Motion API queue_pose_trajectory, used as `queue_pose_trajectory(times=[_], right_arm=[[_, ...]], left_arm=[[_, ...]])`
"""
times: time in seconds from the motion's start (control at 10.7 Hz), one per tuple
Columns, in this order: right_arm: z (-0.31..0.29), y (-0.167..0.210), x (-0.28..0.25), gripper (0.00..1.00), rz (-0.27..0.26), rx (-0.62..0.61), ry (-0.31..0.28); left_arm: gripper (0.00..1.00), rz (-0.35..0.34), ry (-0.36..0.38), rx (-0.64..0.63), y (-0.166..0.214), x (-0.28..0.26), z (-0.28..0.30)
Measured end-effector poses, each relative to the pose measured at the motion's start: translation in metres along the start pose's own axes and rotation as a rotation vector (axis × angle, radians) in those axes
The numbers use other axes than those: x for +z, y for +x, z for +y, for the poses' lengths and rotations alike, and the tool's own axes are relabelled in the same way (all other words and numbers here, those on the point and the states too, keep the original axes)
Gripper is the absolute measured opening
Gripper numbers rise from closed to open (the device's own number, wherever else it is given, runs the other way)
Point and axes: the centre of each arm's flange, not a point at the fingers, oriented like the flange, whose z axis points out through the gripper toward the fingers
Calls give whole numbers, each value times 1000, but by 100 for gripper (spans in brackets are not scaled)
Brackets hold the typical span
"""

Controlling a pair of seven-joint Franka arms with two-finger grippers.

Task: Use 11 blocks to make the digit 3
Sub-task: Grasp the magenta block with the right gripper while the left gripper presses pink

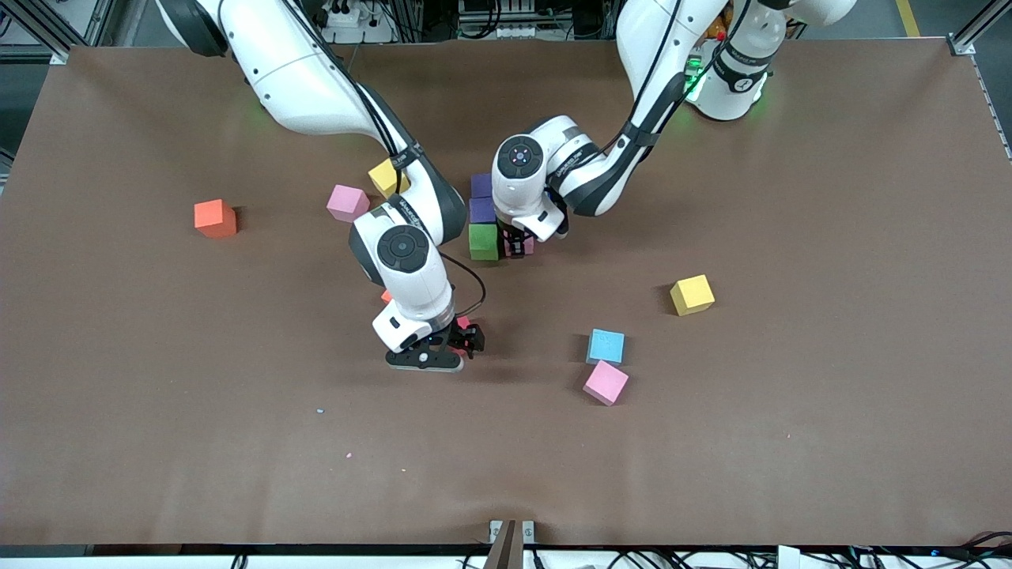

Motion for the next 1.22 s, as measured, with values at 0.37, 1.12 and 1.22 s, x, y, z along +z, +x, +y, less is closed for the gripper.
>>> queue_pose_trajectory(times=[0.37, 1.12, 1.22], right_arm=[[-12, -8, 0, 100, -5, -225, 5], [-19, -33, 23, 100, -57, -360, -8], [-19, -33, 23, 100, -57, -362, -8]], left_arm=[[63, -16, -9, 8, -4, 5, -3], [63, -9, -47, 47, -4, 7, -1], [61, -9, -48, 46, -4, 7, 0]])
